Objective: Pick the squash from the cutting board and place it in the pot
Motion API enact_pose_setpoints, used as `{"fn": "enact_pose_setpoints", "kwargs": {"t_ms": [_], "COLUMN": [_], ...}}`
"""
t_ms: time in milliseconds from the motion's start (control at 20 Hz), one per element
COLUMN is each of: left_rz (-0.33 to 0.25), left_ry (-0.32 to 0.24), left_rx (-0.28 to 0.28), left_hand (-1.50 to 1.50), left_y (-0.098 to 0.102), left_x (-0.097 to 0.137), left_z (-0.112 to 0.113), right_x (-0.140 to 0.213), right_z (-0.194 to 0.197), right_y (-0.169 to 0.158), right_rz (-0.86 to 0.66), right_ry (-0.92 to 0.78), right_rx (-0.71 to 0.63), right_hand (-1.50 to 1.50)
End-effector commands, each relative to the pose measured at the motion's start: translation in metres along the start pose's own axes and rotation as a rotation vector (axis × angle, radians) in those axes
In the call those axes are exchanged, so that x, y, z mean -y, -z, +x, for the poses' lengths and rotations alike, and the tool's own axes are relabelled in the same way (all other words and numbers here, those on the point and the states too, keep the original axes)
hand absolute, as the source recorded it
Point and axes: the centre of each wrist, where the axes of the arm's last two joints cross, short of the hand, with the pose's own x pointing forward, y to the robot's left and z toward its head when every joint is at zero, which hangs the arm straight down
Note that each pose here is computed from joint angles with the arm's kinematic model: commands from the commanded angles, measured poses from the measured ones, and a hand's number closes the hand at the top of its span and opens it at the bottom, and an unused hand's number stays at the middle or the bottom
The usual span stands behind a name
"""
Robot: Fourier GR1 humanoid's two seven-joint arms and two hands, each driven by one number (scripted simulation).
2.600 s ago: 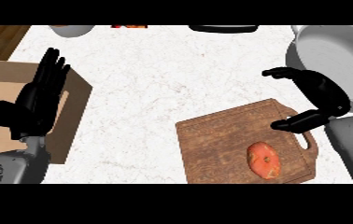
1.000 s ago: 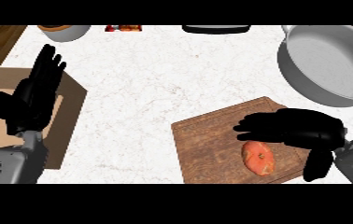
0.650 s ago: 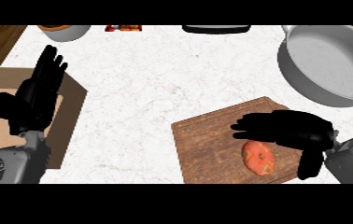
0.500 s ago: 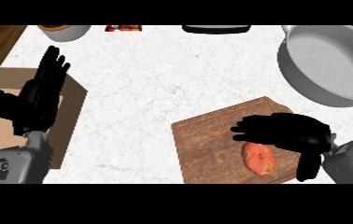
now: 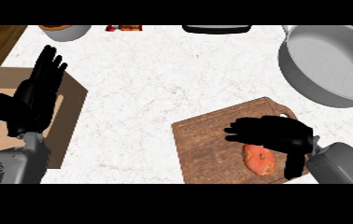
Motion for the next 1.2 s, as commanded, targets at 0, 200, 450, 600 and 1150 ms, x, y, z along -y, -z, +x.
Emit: {"fn": "enact_pose_setpoints", "kwargs": {"t_ms": [0,200,450,600,1150], "left_rz": [-0.003,0.01,-0.015,-0.01,0.039], "left_ry": [-0.002,0.0,0.002,0.0,0.013], "left_rx": [-0.004,-0.002,0.001,0.001,-0.012], "left_hand": [0.0,0.0,0.0,0.0,0.0], "left_y": [-0.013,-0.016,-0.005,0.003,-0.013], "left_x": [0.007,0.017,0.003,0.008,-0.013], "left_z": [0.003,-0.007,-0.013,-0.003,-0.007], "right_x": [-0.001,0.009,-0.006,0.0,-0.072], "right_z": [0.007,-0.027,-0.008,-0.019,0.021], "right_y": [0.003,0.004,0.029,0.032,-0.03], "right_rz": [0.023,0.043,0.027,0.031,-0.047], "right_ry": [0.009,0.038,-0.116,-0.097,0.019], "right_rx": [0.0,0.003,0.123,0.13,-0.101], "right_hand": [-1.5,-1.5,1.5,1.5,1.5]}}
